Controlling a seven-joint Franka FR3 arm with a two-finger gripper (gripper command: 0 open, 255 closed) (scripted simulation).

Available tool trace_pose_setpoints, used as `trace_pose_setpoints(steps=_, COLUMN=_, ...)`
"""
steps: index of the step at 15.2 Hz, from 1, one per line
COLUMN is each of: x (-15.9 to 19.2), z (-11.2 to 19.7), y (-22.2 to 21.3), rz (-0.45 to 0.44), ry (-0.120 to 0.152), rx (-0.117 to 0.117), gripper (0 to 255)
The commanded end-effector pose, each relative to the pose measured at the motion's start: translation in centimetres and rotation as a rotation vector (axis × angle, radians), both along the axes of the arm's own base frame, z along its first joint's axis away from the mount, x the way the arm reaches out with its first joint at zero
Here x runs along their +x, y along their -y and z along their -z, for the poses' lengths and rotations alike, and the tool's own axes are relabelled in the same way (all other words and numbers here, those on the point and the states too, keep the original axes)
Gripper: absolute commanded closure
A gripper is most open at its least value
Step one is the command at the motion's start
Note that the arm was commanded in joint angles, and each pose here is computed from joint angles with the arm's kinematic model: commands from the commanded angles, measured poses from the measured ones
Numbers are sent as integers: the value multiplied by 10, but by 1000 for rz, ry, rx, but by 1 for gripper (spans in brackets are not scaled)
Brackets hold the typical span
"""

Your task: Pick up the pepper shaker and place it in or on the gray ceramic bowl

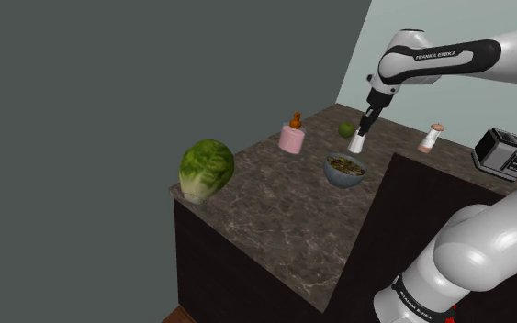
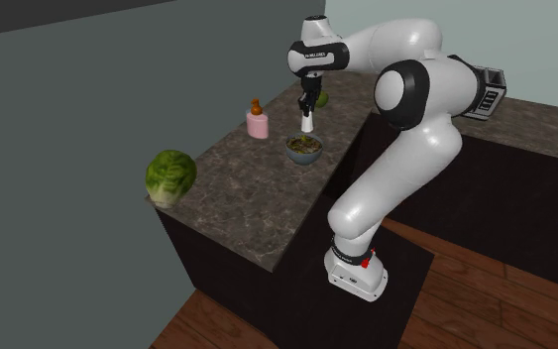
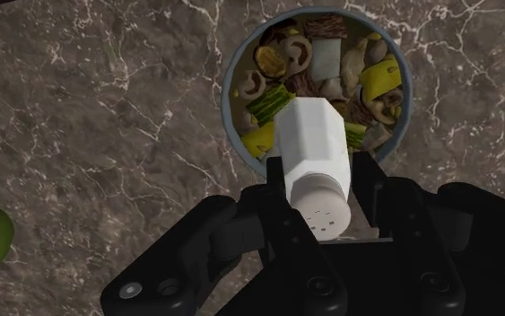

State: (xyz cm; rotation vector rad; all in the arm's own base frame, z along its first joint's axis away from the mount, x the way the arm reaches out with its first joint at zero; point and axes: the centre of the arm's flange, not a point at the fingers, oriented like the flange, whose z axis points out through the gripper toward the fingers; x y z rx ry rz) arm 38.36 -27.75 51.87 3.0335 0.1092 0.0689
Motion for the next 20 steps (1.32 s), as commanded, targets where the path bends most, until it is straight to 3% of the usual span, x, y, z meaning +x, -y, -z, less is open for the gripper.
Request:
trace_pose_setpoints(steps=1, x=1, z=10, y=-1, rz=0, ry=1, rx=0, gripper=255)
trace_pose_setpoints(steps=11, x=1, z=63, y=-1, rz=0, ry=1, rx=0, gripper=255)
trace_pose_setpoints(steps=19, x=1, z=65, y=-1, rz=0, ry=1, rx=0, gripper=255)
trace_pose_setpoints(steps=20, x=1, z=65, y=-1, rz=0, ry=1, rx=0, gripper=0)
